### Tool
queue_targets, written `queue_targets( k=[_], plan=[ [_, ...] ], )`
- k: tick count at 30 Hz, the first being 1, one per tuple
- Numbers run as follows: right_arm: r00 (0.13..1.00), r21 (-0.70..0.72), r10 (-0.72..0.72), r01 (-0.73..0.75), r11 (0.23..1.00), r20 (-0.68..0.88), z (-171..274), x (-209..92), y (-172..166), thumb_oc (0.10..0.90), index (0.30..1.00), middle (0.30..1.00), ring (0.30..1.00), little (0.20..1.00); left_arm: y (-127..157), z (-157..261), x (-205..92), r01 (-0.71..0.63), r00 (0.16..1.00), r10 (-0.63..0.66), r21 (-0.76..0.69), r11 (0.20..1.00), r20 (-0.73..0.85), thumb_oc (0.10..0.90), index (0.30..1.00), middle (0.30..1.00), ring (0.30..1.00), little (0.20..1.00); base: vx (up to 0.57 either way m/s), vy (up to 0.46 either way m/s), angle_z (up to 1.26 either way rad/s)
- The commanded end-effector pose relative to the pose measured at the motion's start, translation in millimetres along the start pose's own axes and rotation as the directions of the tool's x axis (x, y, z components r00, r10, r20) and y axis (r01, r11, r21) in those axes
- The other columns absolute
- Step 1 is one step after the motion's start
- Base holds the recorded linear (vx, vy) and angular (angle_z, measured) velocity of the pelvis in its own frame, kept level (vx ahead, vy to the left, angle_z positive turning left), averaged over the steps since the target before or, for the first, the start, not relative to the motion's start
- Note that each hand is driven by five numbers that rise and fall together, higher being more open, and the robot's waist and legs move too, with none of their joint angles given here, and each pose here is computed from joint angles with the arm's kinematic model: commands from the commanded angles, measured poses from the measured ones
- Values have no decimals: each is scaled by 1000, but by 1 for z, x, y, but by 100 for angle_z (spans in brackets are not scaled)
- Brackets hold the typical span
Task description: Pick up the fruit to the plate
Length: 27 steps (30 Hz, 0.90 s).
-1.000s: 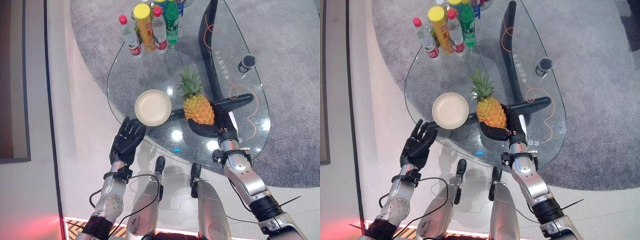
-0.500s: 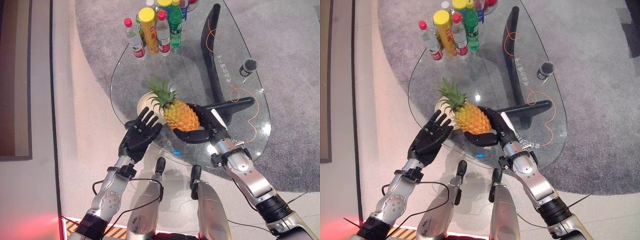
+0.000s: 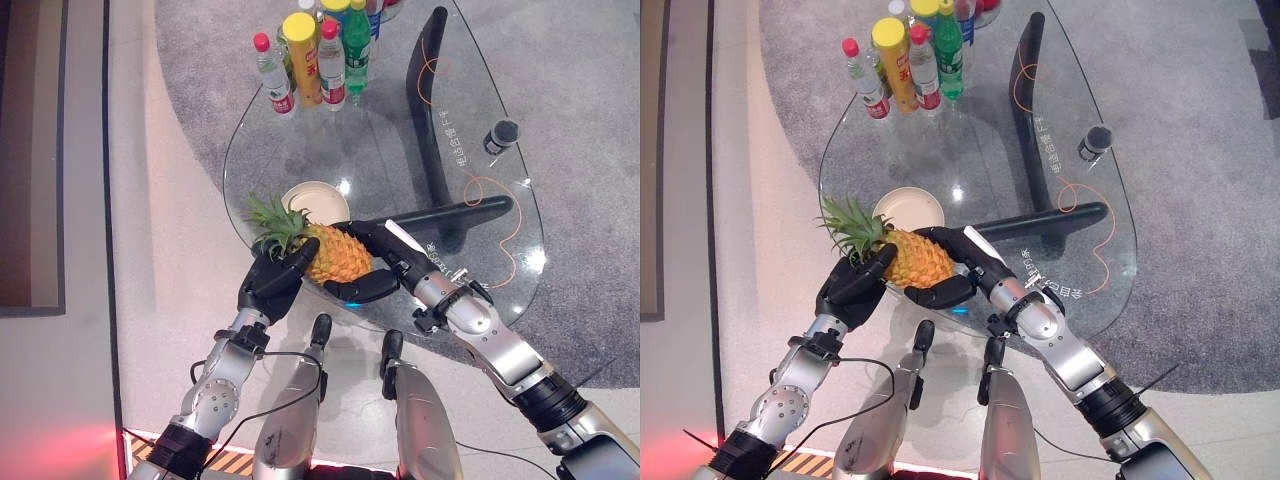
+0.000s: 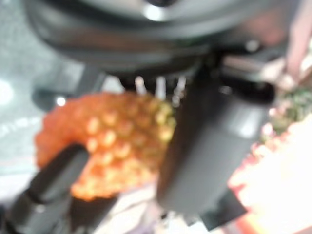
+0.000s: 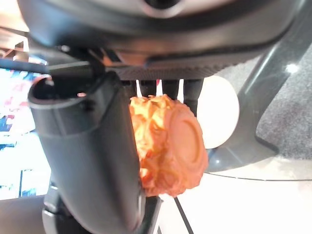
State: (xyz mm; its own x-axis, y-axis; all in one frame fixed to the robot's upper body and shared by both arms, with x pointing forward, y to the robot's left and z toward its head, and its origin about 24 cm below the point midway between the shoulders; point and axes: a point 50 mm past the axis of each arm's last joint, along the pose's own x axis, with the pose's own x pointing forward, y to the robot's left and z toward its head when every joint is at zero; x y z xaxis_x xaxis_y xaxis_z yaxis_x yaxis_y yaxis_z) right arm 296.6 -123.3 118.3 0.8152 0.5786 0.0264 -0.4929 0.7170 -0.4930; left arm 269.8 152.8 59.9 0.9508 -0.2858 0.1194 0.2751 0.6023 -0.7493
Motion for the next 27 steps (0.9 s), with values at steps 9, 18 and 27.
queue_targets(
  k=[9,18,27],
  plan=[
    [818,-220,513,-467,857,260,72,6,54,100,300,300,300,200,-84,41,14,457,865,-432,-46,888,256,800,900,900,900,900,13,-6,6],
    [861,-165,431,-400,902,270,66,11,50,100,300,300,300,200,-77,60,10,432,813,-346,-86,898,467,800,900,900,900,900,14,-6,2],
    [882,-123,380,-360,925,279,64,18,53,100,300,300,300,200,-75,69,6,467,730,-311,-112,877,609,100,300,300,300,200,0,0,0]
  ],
)
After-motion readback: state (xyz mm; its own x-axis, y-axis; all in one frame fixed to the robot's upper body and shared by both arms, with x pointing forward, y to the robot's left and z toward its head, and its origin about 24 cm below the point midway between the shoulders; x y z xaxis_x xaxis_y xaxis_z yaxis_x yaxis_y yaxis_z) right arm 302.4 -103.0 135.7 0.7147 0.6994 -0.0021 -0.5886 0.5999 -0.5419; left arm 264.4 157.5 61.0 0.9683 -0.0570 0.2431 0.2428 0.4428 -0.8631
